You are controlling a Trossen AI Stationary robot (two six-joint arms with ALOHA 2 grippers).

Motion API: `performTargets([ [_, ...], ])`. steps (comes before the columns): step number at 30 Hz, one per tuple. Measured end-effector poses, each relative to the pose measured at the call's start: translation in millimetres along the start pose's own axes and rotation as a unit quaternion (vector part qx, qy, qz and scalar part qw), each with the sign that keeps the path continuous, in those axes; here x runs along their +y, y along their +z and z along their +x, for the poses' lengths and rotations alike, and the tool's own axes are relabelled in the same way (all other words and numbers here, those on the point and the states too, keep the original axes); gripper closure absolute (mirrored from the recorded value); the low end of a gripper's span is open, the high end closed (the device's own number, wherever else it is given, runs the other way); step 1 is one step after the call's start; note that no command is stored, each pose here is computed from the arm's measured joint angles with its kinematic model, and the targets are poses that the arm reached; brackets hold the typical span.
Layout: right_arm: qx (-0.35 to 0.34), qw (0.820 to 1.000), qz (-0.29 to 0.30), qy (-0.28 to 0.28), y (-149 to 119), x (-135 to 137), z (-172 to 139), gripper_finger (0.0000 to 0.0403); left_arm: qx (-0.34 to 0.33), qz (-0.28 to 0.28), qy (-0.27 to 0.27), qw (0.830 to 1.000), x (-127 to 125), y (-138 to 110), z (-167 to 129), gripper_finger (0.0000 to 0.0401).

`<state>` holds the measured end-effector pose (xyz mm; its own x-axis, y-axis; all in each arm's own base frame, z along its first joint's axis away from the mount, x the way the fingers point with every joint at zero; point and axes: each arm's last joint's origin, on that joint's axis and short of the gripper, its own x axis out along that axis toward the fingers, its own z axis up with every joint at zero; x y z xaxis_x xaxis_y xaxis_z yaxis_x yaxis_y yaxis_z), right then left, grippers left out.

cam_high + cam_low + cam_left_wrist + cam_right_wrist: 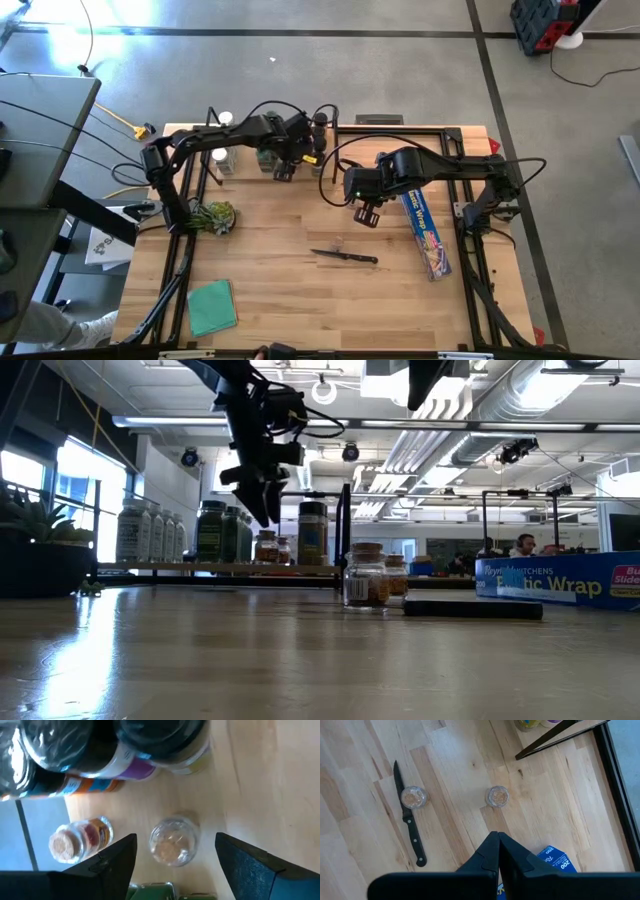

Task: Shelf spices
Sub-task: Adjust the brown and green lid seasoning bottles on the shelf

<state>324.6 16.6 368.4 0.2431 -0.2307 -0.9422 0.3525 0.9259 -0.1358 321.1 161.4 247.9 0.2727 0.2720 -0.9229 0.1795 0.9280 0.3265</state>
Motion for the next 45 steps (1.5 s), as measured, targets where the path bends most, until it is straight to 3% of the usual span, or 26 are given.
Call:
performTargets([
  [26, 0.000, 1.000, 0.004, 0.000, 0.0, 0.0, 0.0, 0.0403, 0.014, -0.019, -0.019, 1.000, 12.5, -13.0, 12.7, 0.0135],
  [45, 0.001, 1.000, 0.005, 0.003, -0.1, 0.2, 0.0, 0.0403, 0.048, -0.035, 0.037, 0.998, 25.7, -21.6, 14.7, 0.0135],
])
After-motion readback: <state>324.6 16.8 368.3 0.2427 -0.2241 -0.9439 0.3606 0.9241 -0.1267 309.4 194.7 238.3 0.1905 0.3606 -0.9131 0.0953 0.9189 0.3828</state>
